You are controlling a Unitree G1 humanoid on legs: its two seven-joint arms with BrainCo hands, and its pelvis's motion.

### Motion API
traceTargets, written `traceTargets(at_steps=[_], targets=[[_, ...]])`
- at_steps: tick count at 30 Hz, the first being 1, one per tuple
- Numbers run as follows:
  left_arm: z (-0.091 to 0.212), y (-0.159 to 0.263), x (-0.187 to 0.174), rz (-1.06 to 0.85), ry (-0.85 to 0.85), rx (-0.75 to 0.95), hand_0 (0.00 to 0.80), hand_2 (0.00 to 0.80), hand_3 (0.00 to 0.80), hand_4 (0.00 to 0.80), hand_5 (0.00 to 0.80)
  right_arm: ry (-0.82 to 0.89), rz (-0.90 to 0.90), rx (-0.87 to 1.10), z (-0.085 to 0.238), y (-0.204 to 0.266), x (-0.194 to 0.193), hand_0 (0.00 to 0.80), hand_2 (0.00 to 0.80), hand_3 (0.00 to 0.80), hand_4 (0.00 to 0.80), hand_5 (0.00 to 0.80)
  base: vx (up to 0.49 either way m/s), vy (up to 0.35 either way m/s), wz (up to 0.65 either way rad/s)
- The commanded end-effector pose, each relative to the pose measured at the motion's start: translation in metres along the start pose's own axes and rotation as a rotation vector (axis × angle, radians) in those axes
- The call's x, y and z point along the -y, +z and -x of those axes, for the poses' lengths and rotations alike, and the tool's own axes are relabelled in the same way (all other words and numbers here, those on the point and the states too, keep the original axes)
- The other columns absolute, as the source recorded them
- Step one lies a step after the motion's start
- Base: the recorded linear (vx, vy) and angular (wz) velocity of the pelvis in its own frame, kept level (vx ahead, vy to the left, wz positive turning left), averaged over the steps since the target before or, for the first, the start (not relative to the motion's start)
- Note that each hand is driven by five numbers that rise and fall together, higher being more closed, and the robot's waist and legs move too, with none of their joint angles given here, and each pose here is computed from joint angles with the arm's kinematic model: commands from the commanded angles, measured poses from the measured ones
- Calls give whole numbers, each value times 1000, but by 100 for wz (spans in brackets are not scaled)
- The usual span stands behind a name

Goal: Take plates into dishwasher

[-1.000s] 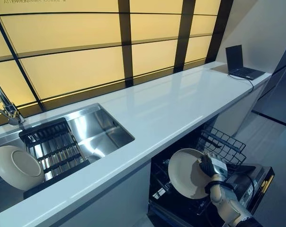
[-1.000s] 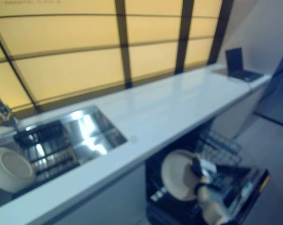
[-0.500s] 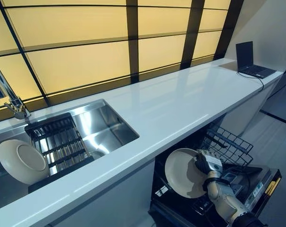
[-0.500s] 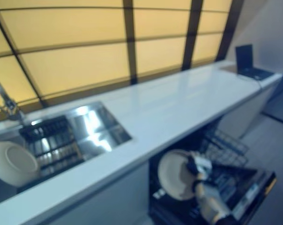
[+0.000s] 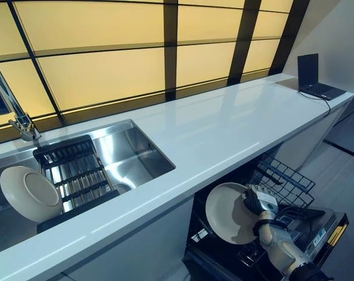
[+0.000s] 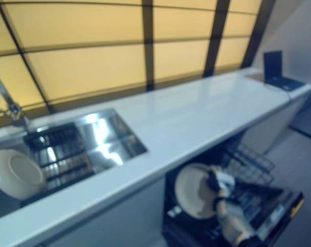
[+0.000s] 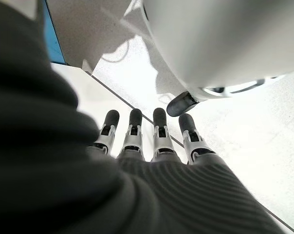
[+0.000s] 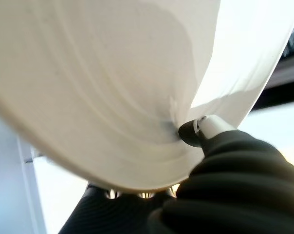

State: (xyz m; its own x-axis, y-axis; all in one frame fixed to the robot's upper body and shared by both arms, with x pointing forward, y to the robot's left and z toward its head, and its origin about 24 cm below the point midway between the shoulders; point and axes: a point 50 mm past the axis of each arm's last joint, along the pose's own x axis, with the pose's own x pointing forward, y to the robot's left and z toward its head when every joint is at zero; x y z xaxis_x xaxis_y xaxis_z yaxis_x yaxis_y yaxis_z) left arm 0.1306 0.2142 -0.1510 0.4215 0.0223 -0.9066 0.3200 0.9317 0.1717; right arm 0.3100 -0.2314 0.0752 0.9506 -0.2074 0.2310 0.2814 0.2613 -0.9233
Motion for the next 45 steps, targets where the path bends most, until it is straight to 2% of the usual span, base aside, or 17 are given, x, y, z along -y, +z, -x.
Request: traceTargets(at_steps=[1, 7, 13, 30, 45], targets=[[-1, -4, 1, -60, -13, -28, 0, 0, 0, 0, 0, -185, -1, 10, -17, -12, 48, 800, 800, 800, 800, 800, 0, 0, 0], [1, -14, 0, -49, -12, -48, 0, 0, 0, 0, 0, -253, 31, -46, -14, -41, 70, 800, 800, 800, 800, 800, 24, -10, -1], [2, -17, 1, -49, -16, -56, 0, 0, 0, 0, 0, -251, 66, -48, -14, -49, 79, 800, 800, 800, 800, 800, 6, -1, 0], [-1, 0, 2, -107, -39, -13, 0, 0, 0, 0, 0, -124, 135, -9, -24, -28, 41, 800, 800, 800, 800, 800, -2, -1, 0], [-2, 31, -14, -149, -22, 73, 0, 0, 0, 0, 0, -179, 167, -62, -46, -28, 54, 800, 800, 800, 800, 800, -28, -15, 6]])
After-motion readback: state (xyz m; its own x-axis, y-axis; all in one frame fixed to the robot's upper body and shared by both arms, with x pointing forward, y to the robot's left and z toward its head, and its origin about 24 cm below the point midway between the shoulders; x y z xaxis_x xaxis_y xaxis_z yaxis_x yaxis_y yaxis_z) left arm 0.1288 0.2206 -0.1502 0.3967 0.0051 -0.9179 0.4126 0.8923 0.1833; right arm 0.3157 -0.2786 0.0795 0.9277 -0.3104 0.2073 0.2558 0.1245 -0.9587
